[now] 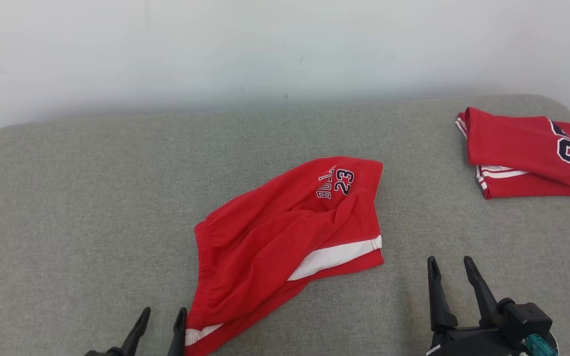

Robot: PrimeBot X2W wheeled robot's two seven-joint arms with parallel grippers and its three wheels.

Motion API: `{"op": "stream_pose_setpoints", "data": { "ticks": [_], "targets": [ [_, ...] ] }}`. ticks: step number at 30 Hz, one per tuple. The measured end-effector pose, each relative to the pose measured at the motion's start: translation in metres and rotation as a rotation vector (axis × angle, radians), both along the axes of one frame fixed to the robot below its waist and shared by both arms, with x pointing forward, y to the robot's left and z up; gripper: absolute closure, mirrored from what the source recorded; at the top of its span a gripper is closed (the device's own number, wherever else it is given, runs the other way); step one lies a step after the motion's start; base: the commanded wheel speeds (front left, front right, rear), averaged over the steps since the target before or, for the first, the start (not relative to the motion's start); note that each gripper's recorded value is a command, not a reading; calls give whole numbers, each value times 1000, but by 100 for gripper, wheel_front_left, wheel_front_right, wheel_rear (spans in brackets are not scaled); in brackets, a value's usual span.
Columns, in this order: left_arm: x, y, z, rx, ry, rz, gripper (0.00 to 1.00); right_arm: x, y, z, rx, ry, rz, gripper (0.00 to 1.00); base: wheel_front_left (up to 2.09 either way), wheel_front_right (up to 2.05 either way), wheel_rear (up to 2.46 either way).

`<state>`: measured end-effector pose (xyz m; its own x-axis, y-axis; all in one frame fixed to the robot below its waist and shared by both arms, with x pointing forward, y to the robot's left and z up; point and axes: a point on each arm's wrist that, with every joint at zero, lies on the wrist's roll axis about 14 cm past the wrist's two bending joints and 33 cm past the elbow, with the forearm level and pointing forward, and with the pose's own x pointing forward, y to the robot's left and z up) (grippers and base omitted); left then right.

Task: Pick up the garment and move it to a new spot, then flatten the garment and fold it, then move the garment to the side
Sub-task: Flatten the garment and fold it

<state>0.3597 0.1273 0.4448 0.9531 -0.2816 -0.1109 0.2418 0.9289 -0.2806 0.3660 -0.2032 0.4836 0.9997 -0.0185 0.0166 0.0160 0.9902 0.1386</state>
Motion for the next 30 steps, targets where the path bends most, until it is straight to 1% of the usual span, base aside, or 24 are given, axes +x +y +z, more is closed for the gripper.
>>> {"op": "stream_pose_setpoints", "data": {
  "ticks": [5, 7, 11, 20, 30],
  "targets": [
    [2, 14, 23, 12, -82, 49, 0, -2, 2, 5, 0, -16, 6, 0, 0, 0, 0],
    [2, 25, 37, 28, -130, 89, 0, -4, 2, 7, 0, -22, 8, 0, 0, 0, 0],
    [1, 42, 51, 49, -181, 152, 0, -7, 2, 9, 3, -28, 7, 0, 0, 0, 0],
    [-11, 72, 56, 142, -207, 235, 0, -13, -1, 8, 5, -25, -1, 0, 0, 0, 0],
    [-19, 81, 60, 171, -218, 276, 0, -15, -1, 7, 7, -22, -2, 0, 0, 0, 0]
  ]
}}
